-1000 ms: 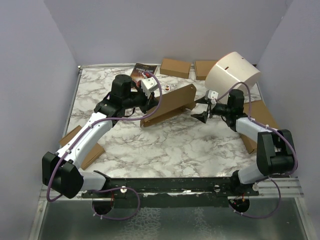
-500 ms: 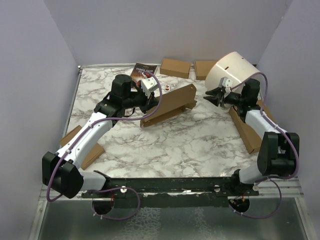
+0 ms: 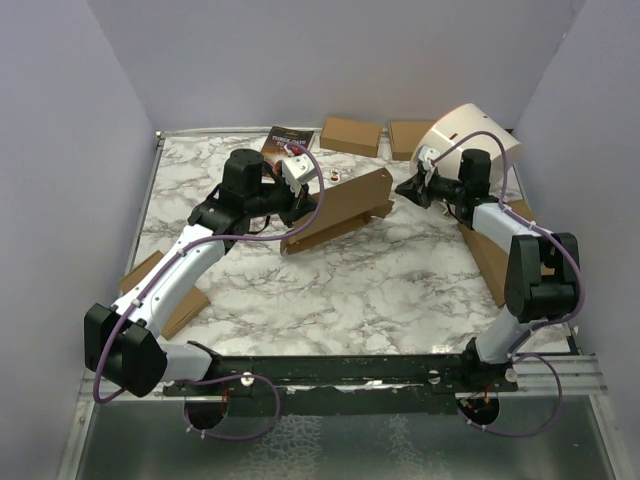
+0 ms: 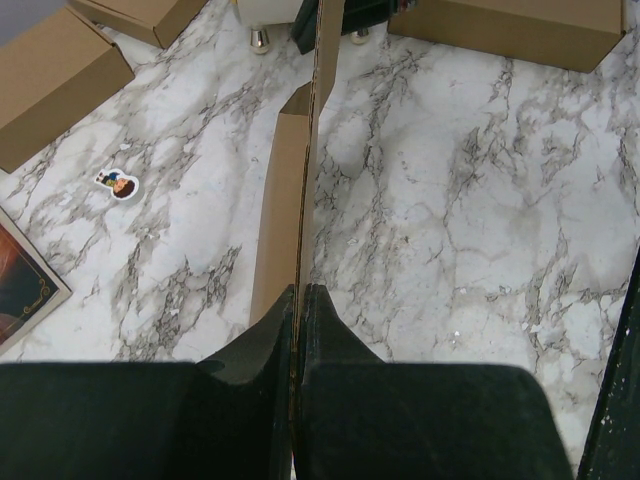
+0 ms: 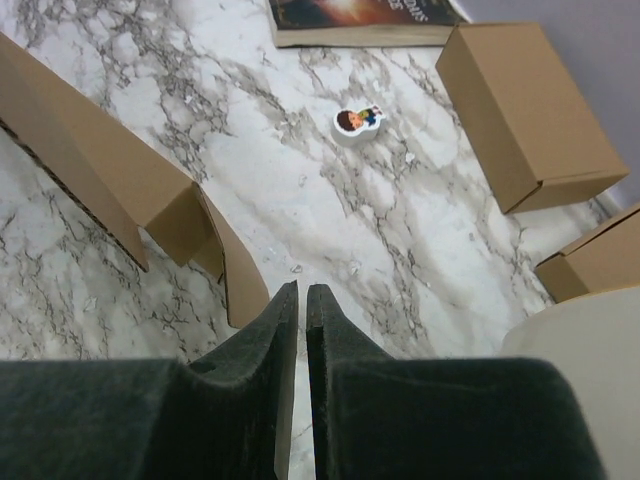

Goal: Fold the paper box

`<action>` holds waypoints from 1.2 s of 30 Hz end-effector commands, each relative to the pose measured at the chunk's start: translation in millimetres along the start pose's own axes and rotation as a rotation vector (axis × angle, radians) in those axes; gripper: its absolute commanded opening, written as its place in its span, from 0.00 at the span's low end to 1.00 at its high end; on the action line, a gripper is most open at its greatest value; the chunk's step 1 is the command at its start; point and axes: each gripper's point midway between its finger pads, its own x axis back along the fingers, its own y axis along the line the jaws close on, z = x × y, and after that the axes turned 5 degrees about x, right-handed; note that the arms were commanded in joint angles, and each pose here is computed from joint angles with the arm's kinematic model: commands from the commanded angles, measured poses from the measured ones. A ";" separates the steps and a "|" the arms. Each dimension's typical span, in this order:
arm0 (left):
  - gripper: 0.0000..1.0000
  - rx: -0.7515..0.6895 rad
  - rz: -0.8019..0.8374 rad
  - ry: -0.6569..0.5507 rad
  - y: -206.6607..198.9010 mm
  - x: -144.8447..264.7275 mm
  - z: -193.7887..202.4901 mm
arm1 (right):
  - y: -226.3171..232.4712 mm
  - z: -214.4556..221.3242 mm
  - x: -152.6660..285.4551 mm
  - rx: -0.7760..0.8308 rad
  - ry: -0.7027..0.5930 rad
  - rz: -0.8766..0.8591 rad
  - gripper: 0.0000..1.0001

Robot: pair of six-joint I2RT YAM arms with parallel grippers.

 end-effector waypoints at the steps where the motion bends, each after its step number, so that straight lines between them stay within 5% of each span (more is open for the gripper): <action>1: 0.00 0.028 0.007 0.037 -1.1 -1.1 9.3 | -4.3 19.4 -8.7 -0.020 0.069 0.017 0.09; 20: 0.00 0.028 0.011 0.039 -0.8 -2.2 8.6 | 63.5 19.8 -22.4 0.032 -0.058 -0.268 0.29; 36: 0.00 0.036 0.031 0.031 -3.5 -4.3 7.6 | 77.6 22.7 -31.5 -0.003 -0.081 -0.321 0.42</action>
